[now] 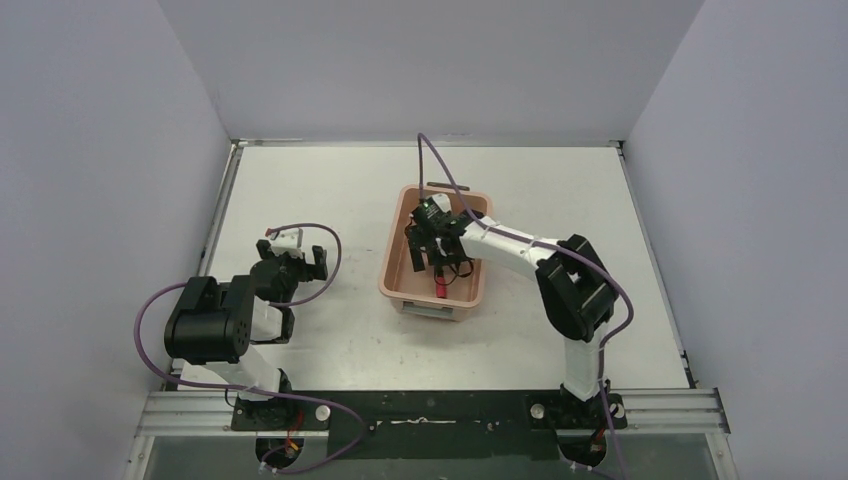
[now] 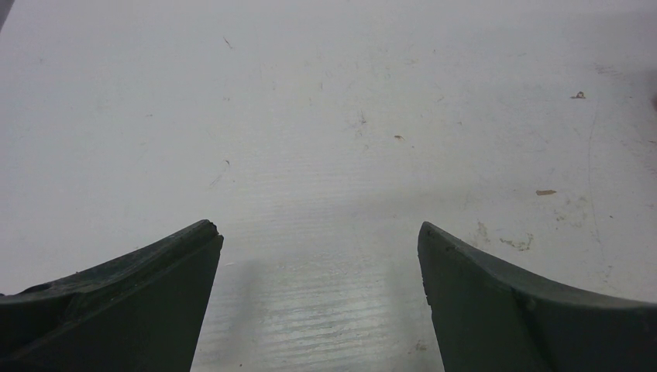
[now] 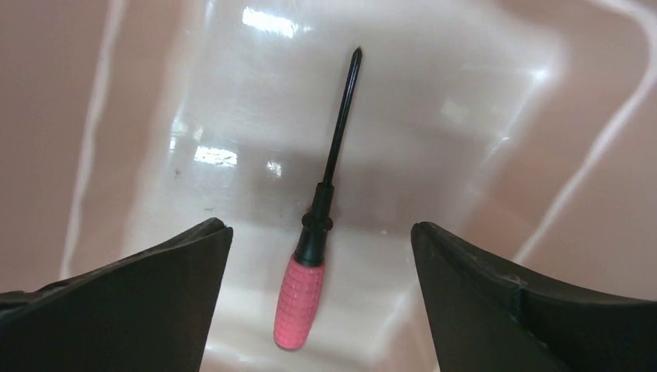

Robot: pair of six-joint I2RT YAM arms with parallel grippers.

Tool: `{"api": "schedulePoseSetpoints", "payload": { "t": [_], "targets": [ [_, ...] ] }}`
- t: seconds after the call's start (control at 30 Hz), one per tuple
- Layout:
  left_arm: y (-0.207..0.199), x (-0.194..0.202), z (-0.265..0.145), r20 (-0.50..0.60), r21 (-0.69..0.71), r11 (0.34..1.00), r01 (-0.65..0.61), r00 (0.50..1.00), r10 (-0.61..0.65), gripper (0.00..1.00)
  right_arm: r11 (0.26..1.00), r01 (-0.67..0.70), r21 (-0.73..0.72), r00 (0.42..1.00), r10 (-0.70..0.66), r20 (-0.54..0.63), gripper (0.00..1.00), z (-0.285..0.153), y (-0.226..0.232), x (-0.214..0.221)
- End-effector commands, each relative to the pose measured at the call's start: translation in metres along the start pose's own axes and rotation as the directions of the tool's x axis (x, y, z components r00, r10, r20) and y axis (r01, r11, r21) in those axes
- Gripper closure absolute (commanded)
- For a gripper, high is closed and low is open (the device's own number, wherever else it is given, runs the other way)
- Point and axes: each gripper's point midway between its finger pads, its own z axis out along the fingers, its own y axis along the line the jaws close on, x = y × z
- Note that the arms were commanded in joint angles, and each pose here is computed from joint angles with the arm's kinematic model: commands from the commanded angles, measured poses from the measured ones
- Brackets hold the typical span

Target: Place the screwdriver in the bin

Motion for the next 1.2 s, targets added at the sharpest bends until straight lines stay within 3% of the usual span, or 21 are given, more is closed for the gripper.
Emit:
{"api": "schedulePoseSetpoints", "payload": {
  "t": [0.0,0.27,0.47,0.6,0.77,0.97,1.17],
  "targets": [
    [0.001,-0.022,0.005,0.073,-0.003,1.0,-0.014,0.997,0.014,0.03,1.0,-0.02,0.01,0.969,0.017,0.246,0.02,-0.079,-0.01,-0.075],
    [0.001,-0.021,0.005,0.072,-0.003,1.0,-0.014,0.997,0.014,0.03,0.999,-0.046,-0.021,0.886,0.05,0.462,0.0,-0.158,-0.051,-0.124],
    [0.001,-0.022,0.005,0.073,-0.002,1.0,-0.014,0.997,0.014,0.03,0.958,-0.277,0.068,0.78,0.183,0.599,0.0,-0.185,-0.157,-0.125],
    [0.001,-0.022,0.005,0.073,-0.003,1.0,-0.013,0.997,0.013,0.03,0.898,-0.43,0.093,0.716,0.276,0.641,0.0,-0.173,-0.233,-0.1],
    [0.001,-0.021,0.005,0.072,-0.003,1.0,-0.014,0.997,0.015,0.03,0.82,-0.548,0.166,0.659,0.3,0.69,0.0,-0.145,-0.295,-0.052],
    [0.001,-0.022,0.005,0.073,-0.003,1.0,-0.013,0.997,0.014,0.03,0.801,-0.572,0.178,0.623,0.283,0.729,0.0,-0.099,-0.317,0.006],
    [0.001,-0.021,0.005,0.07,-0.004,1.0,-0.014,0.997,0.015,0.03,0.796,-0.575,0.19,0.593,0.245,0.767,0.0,-0.082,-0.32,0.033]
  ]
}}
